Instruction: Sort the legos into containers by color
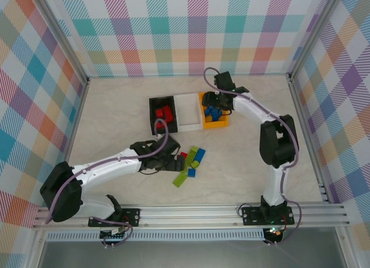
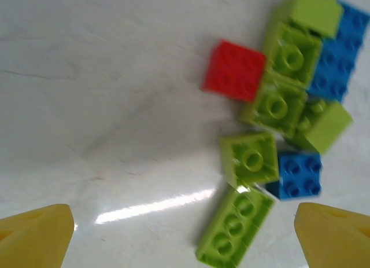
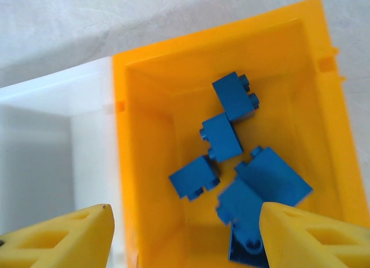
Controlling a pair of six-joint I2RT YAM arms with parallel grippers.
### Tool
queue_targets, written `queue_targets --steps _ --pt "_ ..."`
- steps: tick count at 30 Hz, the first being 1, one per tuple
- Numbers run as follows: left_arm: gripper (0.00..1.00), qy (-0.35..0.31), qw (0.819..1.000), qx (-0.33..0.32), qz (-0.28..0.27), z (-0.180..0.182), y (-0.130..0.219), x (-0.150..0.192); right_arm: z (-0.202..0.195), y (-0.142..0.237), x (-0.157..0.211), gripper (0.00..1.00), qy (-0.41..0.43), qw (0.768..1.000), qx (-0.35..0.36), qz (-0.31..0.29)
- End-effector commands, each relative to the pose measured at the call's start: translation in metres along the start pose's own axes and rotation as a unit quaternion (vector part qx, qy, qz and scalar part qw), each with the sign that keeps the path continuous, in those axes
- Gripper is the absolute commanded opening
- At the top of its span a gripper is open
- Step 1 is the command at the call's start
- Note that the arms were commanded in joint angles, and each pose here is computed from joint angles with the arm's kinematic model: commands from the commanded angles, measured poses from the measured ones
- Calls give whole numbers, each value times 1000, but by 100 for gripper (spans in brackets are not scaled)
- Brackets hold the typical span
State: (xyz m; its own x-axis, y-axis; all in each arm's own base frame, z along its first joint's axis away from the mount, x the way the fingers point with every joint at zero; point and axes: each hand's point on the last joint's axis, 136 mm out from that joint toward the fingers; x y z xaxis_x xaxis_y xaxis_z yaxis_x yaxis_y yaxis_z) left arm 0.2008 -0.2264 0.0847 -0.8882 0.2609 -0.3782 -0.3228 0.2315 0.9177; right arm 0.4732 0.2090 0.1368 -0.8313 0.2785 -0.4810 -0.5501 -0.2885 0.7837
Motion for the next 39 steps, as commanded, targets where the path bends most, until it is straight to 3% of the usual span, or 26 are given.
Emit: queue_targets --steps 1,10,19,23,27,33,39 --pt "97 -74 997 6 39 -23 -4 18 9 35 -7 68 -2 999 -35 -32" --pt "88 -154 980 -50 111 -37 -42 49 -4 46 12 68 -8 999 -37 -37" --pt "61 -176 971 -87 138 -32 -58 56 -8 56 7 68 -9 998 -35 -51" --pt "46 -176 971 -88 133 -32 -57 55 -12 57 6 68 -14 998 -34 -53" --pt "38 -172 973 -96 121 -29 -50 50 -15 57 6 68 -15 998 -32 -53" --pt "34 -156 978 -123 62 -19 -12 18 -16 60 6 68 -19 998 -32 -56" --pt "34 -65 989 -125 -45 3 31 -72 -27 63 18 68 -31 997 -31 -56"
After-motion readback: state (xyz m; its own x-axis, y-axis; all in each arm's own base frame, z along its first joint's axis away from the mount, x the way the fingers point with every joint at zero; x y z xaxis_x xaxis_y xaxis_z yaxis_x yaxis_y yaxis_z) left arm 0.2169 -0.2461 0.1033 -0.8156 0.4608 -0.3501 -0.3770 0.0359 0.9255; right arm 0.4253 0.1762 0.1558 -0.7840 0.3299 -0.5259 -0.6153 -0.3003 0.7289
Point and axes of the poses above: each hand's point on the last joint's axis, 136 mm out from that joint toward the fingers, its own y axis back along the fingers, its own z axis along the line the jaws close on, x = y × z, and after that the axes turned 9 degrees about -y, right-handed
